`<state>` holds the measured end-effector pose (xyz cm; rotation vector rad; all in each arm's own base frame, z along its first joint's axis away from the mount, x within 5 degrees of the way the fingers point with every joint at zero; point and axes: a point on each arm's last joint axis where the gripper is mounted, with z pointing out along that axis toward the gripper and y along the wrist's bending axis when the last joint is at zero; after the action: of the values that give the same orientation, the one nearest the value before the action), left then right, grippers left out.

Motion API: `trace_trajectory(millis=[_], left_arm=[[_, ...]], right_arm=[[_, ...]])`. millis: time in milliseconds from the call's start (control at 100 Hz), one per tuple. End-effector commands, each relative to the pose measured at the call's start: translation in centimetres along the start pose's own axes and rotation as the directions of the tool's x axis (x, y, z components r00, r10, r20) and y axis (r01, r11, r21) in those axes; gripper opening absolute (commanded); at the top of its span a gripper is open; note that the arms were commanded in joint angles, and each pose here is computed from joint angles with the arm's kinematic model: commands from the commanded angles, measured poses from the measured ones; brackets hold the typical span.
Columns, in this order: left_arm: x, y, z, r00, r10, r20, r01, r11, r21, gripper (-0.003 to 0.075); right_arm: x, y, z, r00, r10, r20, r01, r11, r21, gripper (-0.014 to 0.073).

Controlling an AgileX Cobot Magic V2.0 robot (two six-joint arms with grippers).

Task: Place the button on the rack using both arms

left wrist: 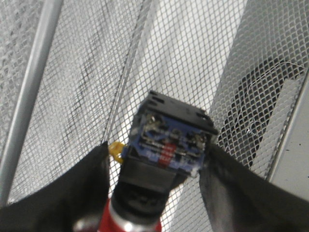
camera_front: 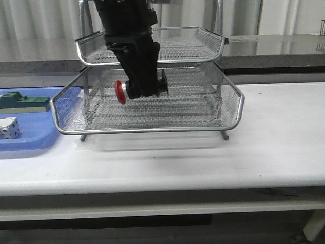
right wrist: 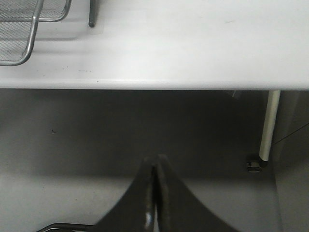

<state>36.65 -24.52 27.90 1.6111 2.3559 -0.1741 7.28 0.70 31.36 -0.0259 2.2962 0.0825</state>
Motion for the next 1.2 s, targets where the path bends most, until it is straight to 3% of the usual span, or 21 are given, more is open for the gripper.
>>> trace_trajectory(millis=[0,390,670,960,1190], left_arm=[[-0.5,-0.8,-3.3,0.997,0.009,0.074,-0.008,1.0,-0.019,0.0455],[-0.5,-0.8,-3.7,0.997,0.009,0.075,-0.007,1.0,-0.018,0.0472],[0.6,-1.0,-8.8,0.982,-0.093,0.165,0.107,0.991,-0.076,0.0472],[5.6,1.4,-15.6,0.909,-0.304,0.287,0.355,0.923,-0.15,0.0472],[11.0,1.9,-17.5,0.852,-0.427,0.302,0.486,0.859,-0.159,0.0431]], right_arm=[[-1.3,0.0,-0.7,0.996,-0.005,0.085,0.005,1.0,0.001,-0.0068],[-1.3,0.0,-0.7,0.996,-0.005,0.085,0.005,1.0,0.001,-0.0068],[-1.3,0.0,-0.7,0.996,-0.005,0.085,0.005,1.0,0.001,-0.0068],[-1.3,0.0,-0.7,0.996,-0.005,0.085,0.005,1.0,0.001,-0.0068],[-1.3,0.0,-0.7,0.996,-0.005,0.085,0.005,1.0,0.001,-0.0068]])
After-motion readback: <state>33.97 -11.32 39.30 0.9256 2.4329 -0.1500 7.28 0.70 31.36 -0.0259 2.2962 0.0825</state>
